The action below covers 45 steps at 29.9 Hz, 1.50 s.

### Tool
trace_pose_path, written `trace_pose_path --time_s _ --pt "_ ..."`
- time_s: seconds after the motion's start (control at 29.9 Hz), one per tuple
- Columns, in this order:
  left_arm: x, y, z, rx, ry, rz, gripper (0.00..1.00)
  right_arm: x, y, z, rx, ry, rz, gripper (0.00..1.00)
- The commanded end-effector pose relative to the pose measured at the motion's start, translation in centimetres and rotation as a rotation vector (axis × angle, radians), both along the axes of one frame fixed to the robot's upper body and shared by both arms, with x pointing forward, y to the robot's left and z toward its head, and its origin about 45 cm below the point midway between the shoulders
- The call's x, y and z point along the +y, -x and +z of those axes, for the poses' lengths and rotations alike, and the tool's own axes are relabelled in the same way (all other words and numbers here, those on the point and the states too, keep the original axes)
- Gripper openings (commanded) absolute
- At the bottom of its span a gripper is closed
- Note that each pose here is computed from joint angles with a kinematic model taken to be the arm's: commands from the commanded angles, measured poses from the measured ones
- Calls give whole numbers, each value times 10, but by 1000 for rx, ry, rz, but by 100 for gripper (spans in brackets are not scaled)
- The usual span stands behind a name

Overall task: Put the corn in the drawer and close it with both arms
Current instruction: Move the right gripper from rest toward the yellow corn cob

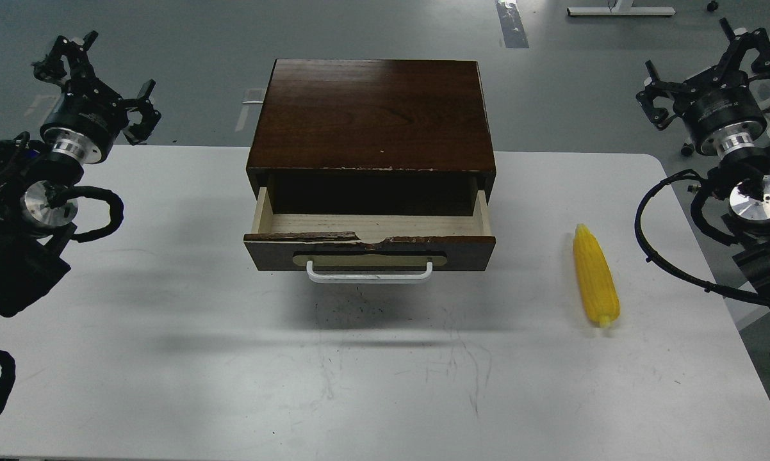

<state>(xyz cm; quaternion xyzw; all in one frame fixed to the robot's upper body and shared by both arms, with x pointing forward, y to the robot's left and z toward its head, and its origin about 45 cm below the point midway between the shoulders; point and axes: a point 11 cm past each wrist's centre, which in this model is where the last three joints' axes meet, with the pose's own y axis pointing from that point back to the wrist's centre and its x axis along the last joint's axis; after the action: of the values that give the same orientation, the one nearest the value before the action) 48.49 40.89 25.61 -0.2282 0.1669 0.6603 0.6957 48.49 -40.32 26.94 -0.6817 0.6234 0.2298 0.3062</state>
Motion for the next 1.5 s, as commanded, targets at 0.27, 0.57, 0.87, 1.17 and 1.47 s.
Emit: trace_pose_path --time_s 0.27,0.57,0.87,1.17,1.47 --pt "2 0 1 -8 -4 6 98 -14 3 6 -1 32 -15 100" --pt "8 -2 13 -28 -7 14 98 -77 8 96 -33 374 -42 100" --pt "1 -4 16 -28 -13 -8 98 -63 -2 161 20 883 75 100" --pt "7 -5 23 -42 -19 2 98 17 4 134 36 1324 433 100" --pt "8 -4 23 -41 -23 4 98 48 40 36 244 1623 779 100"
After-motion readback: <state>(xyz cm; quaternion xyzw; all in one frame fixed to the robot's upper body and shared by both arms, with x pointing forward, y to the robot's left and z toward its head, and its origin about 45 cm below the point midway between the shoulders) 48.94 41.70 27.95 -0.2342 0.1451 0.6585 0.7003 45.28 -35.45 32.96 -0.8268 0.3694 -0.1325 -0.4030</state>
